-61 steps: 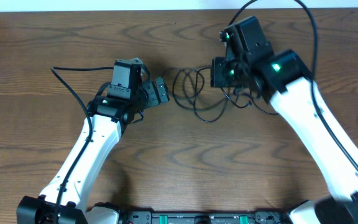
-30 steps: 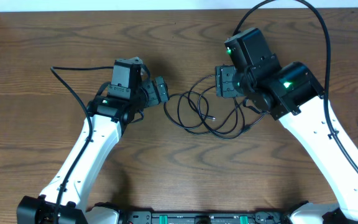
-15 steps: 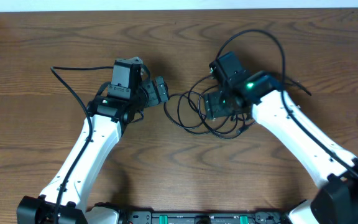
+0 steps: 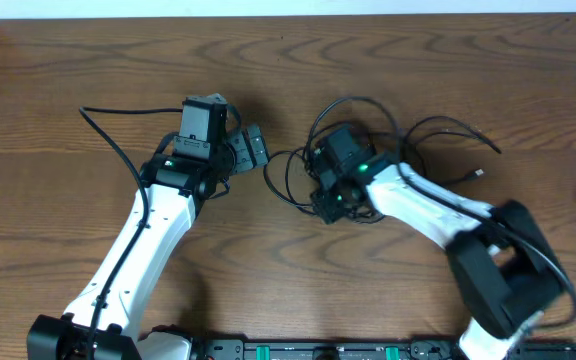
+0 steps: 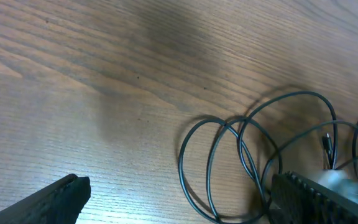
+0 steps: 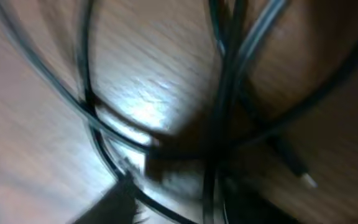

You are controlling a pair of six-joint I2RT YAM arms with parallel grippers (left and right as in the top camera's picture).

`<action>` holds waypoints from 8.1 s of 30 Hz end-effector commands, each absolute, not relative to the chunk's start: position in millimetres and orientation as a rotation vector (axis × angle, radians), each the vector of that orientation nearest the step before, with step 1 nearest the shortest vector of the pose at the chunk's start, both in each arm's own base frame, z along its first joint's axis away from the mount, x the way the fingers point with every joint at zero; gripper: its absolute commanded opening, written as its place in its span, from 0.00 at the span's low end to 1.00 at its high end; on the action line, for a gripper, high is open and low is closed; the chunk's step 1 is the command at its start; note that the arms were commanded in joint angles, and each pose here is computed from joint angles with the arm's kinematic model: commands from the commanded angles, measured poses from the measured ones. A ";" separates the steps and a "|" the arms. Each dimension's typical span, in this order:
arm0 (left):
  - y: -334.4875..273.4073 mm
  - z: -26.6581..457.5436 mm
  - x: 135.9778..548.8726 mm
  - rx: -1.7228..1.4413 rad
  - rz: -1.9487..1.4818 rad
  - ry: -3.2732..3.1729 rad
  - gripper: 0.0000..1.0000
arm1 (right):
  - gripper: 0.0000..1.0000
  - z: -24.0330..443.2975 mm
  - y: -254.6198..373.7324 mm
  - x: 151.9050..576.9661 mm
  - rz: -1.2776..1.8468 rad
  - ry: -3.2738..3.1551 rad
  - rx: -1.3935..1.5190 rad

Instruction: Untangle cables

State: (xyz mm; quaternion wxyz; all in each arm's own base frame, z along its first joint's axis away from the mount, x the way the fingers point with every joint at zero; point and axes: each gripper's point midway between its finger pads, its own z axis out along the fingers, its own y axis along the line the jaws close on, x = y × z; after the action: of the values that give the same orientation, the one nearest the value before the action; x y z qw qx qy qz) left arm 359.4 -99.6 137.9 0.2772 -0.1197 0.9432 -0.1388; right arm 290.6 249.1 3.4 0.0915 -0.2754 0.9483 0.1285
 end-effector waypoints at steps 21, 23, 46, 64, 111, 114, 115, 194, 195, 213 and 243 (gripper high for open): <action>-109.8 138.7 350.7 -0.301 -0.454 2.564 1.00 | 0.01 222.3 254.3 313.0 0.516 2.325 -0.692; -116.3 139.5 348.4 -0.285 -0.502 2.573 1.00 | 0.01 243.8 248.7 306.5 0.526 2.272 -0.681; -174.1 148.2 340.7 -0.286 -0.643 2.545 0.79 | 0.01 291.4 230.1 302.7 0.557 2.156 -0.567; -173.7 59.5 357.6 -0.377 -0.343 2.657 0.27 | 0.01 358.3 184.6 278.5 0.551 1.973 -0.465; -215.6 225.7 315.2 0.251 -0.944 2.304 0.08 | 0.57 165.2 163.6 334.8 0.717 2.740 0.042; -222.9 233.9 313.3 0.288 -1.002 2.269 0.08 | 0.56 175.7 181.8 331.4 0.887 2.718 0.026; -223.2 234.4 313.5 0.289 -1.004 2.266 0.08 | 0.53 177.7 184.8 330.7 0.922 2.718 0.055; -167.1 124.7 336.7 -0.235 -0.552 2.623 0.72 | 0.01 231.1 80.8 345.5 0.378 2.452 0.305; -167.2 123.7 336.8 -0.236 -0.551 2.626 0.72 | 0.01 230.2 80.6 344.4 0.370 2.458 0.289; -167.1 123.0 336.7 -0.236 -0.549 2.628 0.97 | 0.68 224.7 72.4 339.8 0.278 2.486 0.227; -167.1 123.0 336.7 -0.236 -0.549 2.628 0.99 | 0.96 135.1 203.4 294.0 0.518 2.701 -0.784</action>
State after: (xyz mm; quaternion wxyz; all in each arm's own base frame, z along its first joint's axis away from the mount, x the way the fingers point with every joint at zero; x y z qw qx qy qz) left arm 335.6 -169.8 125.0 0.2219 -0.0827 0.9496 -0.2055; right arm 308.2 189.9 156.0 0.1734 -0.1868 0.9497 0.1820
